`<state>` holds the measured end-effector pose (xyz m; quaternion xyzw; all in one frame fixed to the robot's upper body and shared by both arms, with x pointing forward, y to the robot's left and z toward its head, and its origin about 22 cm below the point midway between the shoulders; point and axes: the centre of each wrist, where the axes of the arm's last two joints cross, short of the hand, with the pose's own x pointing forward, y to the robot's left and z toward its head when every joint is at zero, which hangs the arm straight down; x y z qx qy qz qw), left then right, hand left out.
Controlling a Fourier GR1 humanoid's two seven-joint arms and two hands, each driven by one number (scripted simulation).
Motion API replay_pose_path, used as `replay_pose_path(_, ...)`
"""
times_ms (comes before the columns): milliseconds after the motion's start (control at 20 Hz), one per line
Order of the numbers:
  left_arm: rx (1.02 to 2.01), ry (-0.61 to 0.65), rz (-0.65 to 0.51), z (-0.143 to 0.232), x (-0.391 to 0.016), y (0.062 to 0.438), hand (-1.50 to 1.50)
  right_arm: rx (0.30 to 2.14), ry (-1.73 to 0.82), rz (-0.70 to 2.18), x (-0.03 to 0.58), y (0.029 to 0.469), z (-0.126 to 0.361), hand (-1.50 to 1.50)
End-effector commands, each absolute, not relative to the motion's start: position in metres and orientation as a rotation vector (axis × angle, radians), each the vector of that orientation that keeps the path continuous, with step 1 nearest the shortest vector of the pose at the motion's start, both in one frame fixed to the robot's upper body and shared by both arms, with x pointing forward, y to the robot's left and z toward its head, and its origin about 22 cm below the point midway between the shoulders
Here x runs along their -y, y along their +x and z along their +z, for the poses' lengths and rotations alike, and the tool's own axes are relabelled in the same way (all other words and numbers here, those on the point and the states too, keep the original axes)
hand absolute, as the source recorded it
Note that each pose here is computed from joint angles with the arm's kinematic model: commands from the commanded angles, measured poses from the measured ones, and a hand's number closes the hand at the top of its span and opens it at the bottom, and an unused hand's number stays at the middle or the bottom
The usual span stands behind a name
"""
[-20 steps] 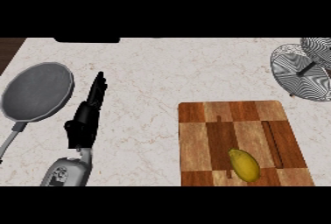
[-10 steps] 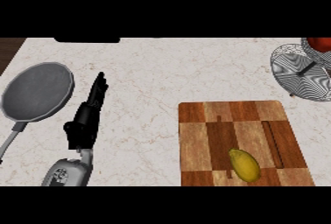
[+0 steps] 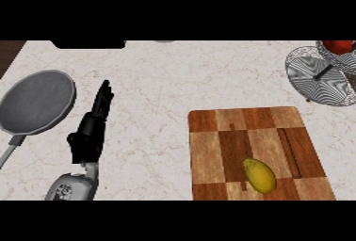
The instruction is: Pick the bell pepper from the cutting board and place it in the tiered basket
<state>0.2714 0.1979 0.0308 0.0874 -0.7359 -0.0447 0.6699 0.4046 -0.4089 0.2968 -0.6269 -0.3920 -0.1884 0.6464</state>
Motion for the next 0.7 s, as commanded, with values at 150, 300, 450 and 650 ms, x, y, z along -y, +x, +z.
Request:
replay_pose_path(150, 1.628, 0.255, -0.074, 0.030, -0.216, 0.266, 0.00, 0.948, -1.351, -0.692, 0.431, 0.356, 0.298, -1.50)
replay_pose_path(300, 1.627, 0.230, -0.071, 0.029, -0.215, 0.263, 0.00, 0.980, -1.347, -0.746, 0.448, 0.319, 0.293, -1.50)
replay_pose_path(450, 1.620, 0.282, -0.036, 0.016, -0.231, 0.261, 0.00, 1.005, -1.357, -0.724, 0.446, 0.286, 0.295, -1.50)
replay_pose_path(650, 1.616, 0.290, -0.014, 0.023, -0.232, 0.258, 0.00, 1.036, -1.320, -0.704, 0.449, 0.237, 0.268, -1.50)
